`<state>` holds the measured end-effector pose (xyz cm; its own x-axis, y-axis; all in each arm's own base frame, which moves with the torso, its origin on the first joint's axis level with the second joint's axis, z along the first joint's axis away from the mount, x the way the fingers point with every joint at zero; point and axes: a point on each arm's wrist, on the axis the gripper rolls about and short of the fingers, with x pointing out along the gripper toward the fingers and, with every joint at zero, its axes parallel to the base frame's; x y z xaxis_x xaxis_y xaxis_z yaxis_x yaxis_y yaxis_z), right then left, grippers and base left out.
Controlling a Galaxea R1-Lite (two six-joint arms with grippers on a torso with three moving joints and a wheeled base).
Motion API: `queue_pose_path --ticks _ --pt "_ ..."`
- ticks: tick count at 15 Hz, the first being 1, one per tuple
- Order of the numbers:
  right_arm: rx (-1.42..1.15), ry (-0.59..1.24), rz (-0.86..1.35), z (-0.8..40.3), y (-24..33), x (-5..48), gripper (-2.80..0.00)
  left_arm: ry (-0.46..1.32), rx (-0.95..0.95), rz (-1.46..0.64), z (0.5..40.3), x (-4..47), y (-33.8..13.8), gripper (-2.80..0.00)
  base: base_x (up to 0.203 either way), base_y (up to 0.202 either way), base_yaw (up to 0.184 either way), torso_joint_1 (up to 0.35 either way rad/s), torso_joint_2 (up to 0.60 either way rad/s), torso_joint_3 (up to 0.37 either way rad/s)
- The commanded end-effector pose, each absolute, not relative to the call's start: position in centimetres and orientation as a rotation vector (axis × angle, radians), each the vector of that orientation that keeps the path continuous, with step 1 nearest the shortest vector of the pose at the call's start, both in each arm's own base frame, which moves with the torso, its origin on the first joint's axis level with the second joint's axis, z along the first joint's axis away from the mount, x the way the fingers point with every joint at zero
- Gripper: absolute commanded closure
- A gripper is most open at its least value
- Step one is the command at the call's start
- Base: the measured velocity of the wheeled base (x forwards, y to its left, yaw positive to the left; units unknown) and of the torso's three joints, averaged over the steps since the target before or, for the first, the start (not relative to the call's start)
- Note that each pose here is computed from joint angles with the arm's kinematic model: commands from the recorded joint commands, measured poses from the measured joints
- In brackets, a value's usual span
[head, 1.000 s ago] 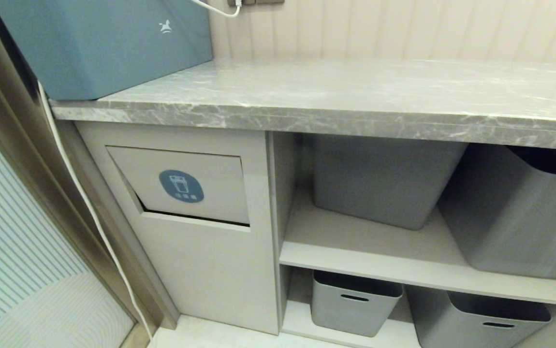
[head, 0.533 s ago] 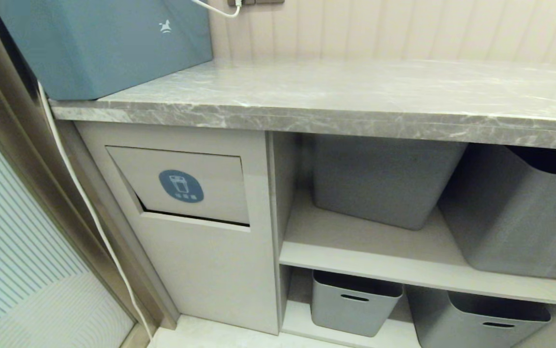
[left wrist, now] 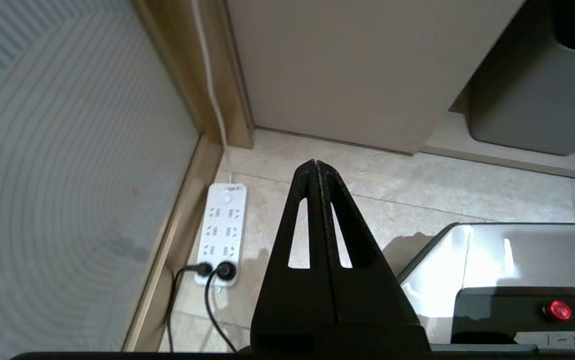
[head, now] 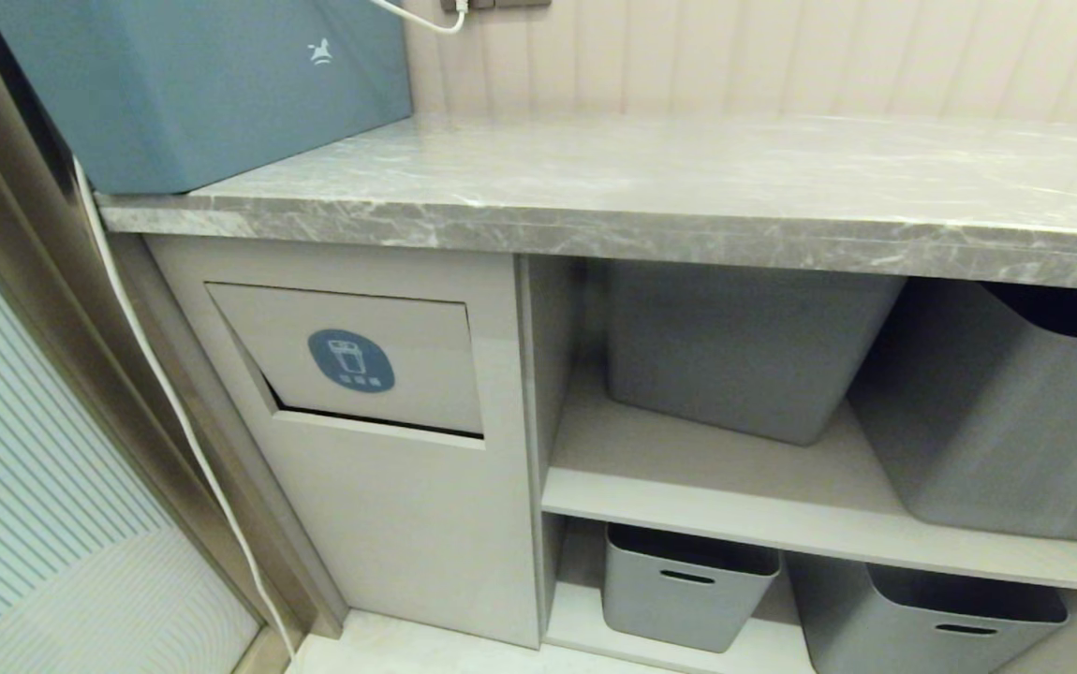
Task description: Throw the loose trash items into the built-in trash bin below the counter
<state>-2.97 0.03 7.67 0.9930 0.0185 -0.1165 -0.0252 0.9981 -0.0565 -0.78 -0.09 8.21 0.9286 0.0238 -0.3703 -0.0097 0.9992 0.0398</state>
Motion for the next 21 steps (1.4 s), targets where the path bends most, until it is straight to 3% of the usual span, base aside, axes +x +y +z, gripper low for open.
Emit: queue_pose_path --ticks 1,6,21 --pt "-0.056 0.119 0.020 7.6 0.0 -3.0 0.00 0.293 0.047 -0.017 8.1 -1.5 -0.1 0.00 0.000 0.000 0.000 0.000 0.00 0.000" --pt "-0.043 0.118 0.020 7.7 0.0 -3.0 0.00 0.031 0.022 0.004 7.7 -2.5 0.0 0.00 0.000 0.000 0.000 0.000 0.00 0.000" --pt "-0.055 0.115 0.011 7.6 0.0 -2.9 0.00 0.029 0.014 0.004 7.7 -2.5 0.0 0.00 0.000 0.000 0.000 0.000 0.00 0.000"
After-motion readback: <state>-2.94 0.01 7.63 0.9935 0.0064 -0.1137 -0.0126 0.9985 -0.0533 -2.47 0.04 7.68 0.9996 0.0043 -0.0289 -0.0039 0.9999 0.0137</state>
